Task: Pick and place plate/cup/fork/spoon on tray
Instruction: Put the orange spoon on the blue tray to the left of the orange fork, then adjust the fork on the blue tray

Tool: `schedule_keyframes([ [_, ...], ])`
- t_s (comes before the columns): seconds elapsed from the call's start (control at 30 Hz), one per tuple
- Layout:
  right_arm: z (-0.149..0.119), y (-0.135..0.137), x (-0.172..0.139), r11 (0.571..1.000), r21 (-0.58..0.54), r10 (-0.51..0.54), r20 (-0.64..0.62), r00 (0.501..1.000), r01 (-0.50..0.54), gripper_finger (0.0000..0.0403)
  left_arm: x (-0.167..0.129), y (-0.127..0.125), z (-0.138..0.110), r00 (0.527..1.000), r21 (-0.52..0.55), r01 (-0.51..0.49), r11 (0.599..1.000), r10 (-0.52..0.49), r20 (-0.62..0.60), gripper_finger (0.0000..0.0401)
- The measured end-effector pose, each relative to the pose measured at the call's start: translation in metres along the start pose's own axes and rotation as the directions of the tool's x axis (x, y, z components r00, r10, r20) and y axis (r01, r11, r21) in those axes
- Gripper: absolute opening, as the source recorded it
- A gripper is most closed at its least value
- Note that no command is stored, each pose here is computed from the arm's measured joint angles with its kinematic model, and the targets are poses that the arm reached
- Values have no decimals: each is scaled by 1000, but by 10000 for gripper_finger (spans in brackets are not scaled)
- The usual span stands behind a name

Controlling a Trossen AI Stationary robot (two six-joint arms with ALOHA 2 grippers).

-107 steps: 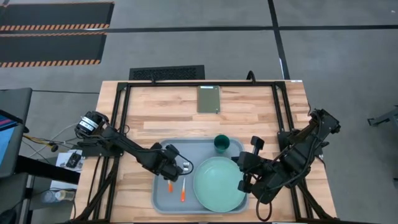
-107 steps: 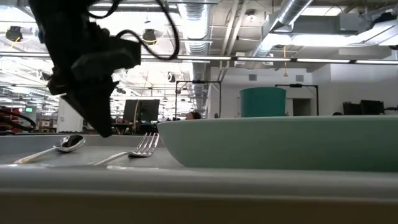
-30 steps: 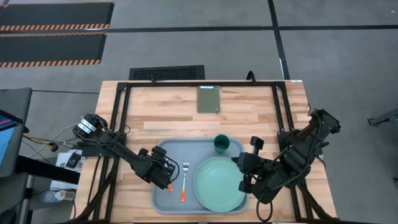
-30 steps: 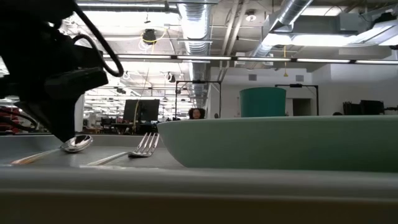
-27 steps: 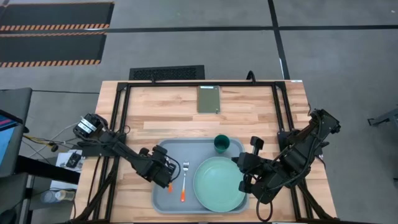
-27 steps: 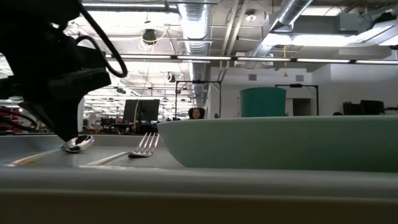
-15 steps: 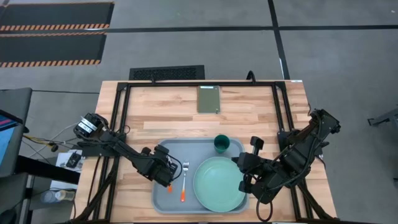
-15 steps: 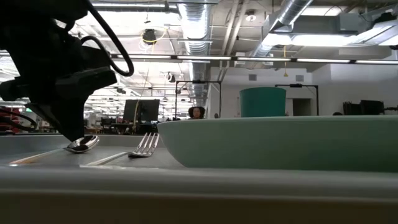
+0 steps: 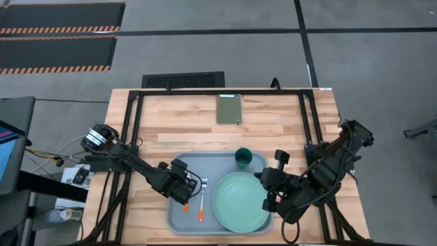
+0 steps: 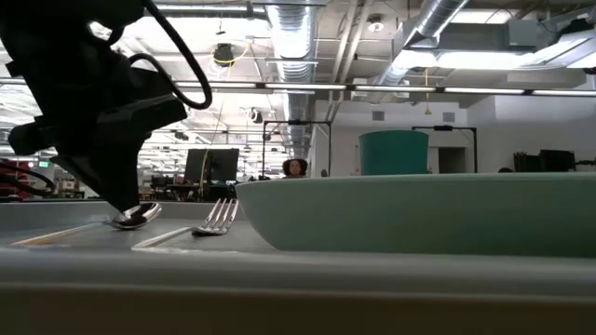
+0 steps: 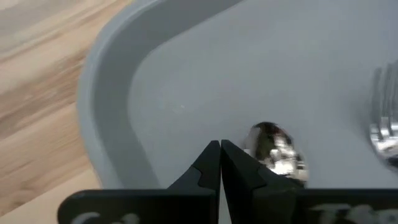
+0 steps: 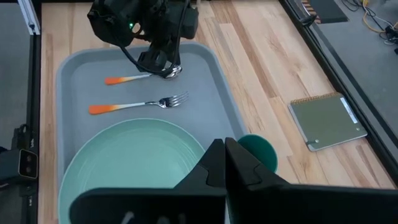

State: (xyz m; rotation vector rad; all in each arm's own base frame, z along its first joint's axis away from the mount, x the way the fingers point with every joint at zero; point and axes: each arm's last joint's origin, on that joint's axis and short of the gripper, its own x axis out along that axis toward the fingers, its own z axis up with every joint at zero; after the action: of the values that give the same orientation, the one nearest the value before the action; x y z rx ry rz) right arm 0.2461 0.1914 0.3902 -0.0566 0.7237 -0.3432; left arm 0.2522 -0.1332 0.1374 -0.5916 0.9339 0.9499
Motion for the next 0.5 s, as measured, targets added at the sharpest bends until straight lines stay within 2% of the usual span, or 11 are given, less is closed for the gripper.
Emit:
schedule_keyframes([
  [0.3, 0, 0, 0, 1000, 0, 0, 0, 1000, 0, 8, -3, 4, 2, 998, 12, -51, 999, 50, 28, 0],
  [0.5, 1, -1, 1, 1000, 3, -3, 0, 1000, 3, 8, -25, -7, 15, 990, 28, 53, 998, -56, 128, 0],
])
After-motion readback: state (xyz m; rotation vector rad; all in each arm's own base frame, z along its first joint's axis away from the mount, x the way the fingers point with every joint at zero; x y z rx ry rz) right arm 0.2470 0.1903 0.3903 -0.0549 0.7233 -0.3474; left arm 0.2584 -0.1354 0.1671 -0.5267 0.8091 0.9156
